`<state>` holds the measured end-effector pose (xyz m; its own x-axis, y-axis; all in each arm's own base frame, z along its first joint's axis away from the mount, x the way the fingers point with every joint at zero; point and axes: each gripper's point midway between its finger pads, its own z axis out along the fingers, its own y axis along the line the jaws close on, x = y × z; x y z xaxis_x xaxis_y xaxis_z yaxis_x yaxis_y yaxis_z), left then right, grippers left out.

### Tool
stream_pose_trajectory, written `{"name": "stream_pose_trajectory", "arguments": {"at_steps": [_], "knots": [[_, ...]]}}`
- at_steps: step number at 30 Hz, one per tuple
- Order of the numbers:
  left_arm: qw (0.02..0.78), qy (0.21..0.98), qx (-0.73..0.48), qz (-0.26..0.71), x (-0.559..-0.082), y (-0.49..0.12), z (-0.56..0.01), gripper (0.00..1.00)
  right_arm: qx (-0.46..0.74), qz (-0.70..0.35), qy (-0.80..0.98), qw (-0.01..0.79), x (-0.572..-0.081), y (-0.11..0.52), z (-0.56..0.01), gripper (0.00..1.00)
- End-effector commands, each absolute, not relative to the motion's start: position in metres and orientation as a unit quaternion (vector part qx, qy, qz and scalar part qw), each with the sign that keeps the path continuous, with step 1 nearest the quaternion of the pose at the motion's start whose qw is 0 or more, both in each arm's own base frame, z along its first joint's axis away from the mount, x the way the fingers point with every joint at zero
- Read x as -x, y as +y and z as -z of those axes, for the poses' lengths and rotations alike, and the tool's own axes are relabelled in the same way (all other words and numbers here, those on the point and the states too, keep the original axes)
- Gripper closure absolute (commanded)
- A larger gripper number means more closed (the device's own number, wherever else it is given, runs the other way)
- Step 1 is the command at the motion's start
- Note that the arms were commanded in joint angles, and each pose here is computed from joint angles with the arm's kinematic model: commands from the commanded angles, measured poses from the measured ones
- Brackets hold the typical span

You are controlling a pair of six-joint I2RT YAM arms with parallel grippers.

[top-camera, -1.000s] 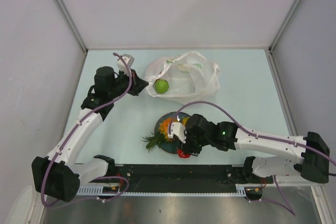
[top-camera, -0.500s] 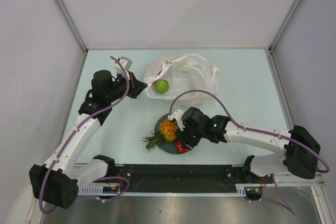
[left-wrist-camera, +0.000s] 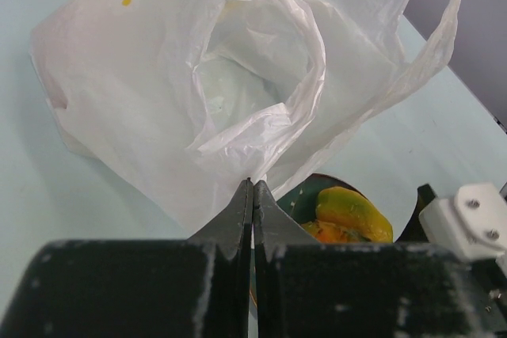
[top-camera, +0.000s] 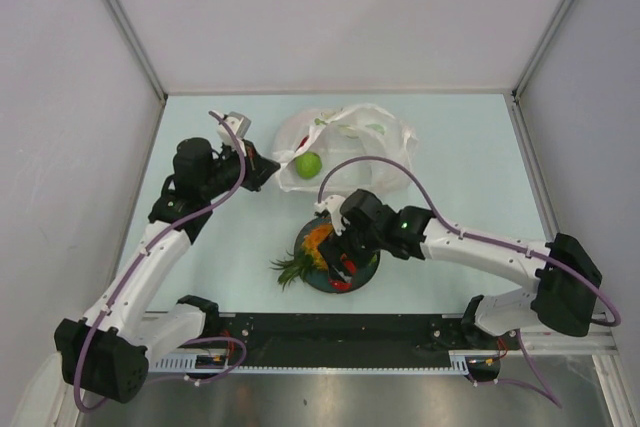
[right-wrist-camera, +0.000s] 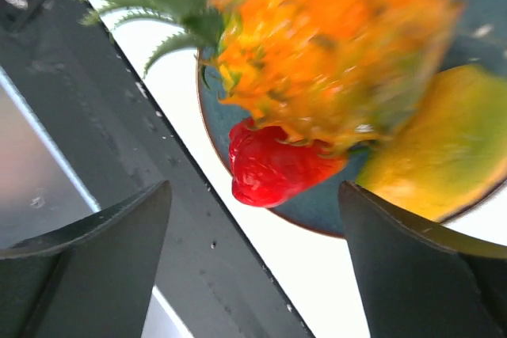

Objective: Take the fake fruits out of the plastic bag
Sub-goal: Place the fake fruit on the plate.

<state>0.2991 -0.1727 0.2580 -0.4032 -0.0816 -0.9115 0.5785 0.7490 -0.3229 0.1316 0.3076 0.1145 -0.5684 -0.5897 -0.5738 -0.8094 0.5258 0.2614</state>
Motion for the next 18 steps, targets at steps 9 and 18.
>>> {"name": "stream_pose_trajectory", "arguments": {"at_steps": [9, 18], "knots": [[0.546, 0.760, -0.208, 0.283, -0.290, -0.165, -0.269, 1.00, 0.423, -0.313, 0.788, 0.318, -0.209, 0.295, -0.263, 0.32], [0.563, 0.754, -0.238, 0.241, -0.291, -0.148, -0.276, 1.00, 0.430, -0.192, 0.792, 0.389, -0.350, 0.320, -0.175, 0.55]]}}
